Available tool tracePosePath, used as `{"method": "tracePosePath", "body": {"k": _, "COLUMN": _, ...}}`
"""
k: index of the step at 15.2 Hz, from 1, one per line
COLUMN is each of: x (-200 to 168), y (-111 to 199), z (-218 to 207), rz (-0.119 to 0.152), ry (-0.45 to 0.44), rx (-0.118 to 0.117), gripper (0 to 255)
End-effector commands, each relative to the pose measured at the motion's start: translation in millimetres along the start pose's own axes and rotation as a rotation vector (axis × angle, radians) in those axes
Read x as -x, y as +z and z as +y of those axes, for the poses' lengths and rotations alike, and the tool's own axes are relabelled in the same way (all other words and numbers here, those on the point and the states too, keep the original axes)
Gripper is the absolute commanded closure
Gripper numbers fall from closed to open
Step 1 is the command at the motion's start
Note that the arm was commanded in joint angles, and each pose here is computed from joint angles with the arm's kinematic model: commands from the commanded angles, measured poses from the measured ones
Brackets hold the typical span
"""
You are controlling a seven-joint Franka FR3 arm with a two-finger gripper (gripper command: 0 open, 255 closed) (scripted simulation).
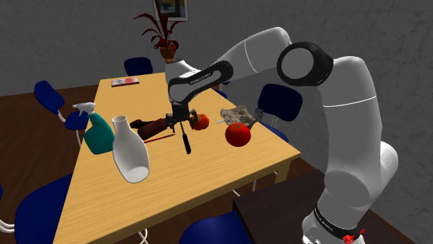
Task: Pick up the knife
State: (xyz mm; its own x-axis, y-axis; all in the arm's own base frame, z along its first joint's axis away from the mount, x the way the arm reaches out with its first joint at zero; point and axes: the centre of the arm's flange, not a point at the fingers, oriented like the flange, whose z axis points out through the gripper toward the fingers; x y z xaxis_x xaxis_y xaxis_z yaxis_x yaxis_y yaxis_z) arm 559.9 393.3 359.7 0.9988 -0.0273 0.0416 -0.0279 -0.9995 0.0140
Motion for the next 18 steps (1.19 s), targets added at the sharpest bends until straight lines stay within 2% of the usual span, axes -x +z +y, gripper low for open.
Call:
{"method": "tracePosePath", "body": {"k": 1, "x": 1, "y": 14, "z": 0, "rz": 0.000, "ry": 0.000, "rx": 0.000, "gripper": 0}}
{"method": "tracePosePath", "body": {"k": 3, "x": 1, "y": 14, "z": 0, "rz": 0.000, "ry": 0.000, "rx": 0.000, "gripper": 0}}
{"method": "tracePosePath", "body": {"k": 4, "x": 1, "y": 14, "z": -1, "rz": 0.000, "ry": 0.000, "rx": 0.000, "gripper": 255}}
{"method": "tracePosePath", "body": {"k": 13, "x": 1, "y": 14, "z": 0, "rz": 0.000, "ry": 0.000, "rx": 0.000, "gripper": 255}}
{"method": "tracePosePath", "body": {"k": 18, "x": 0, "y": -12, "z": 0, "rz": 0.000, "ry": 0.000, "rx": 0.000, "gripper": 255}}
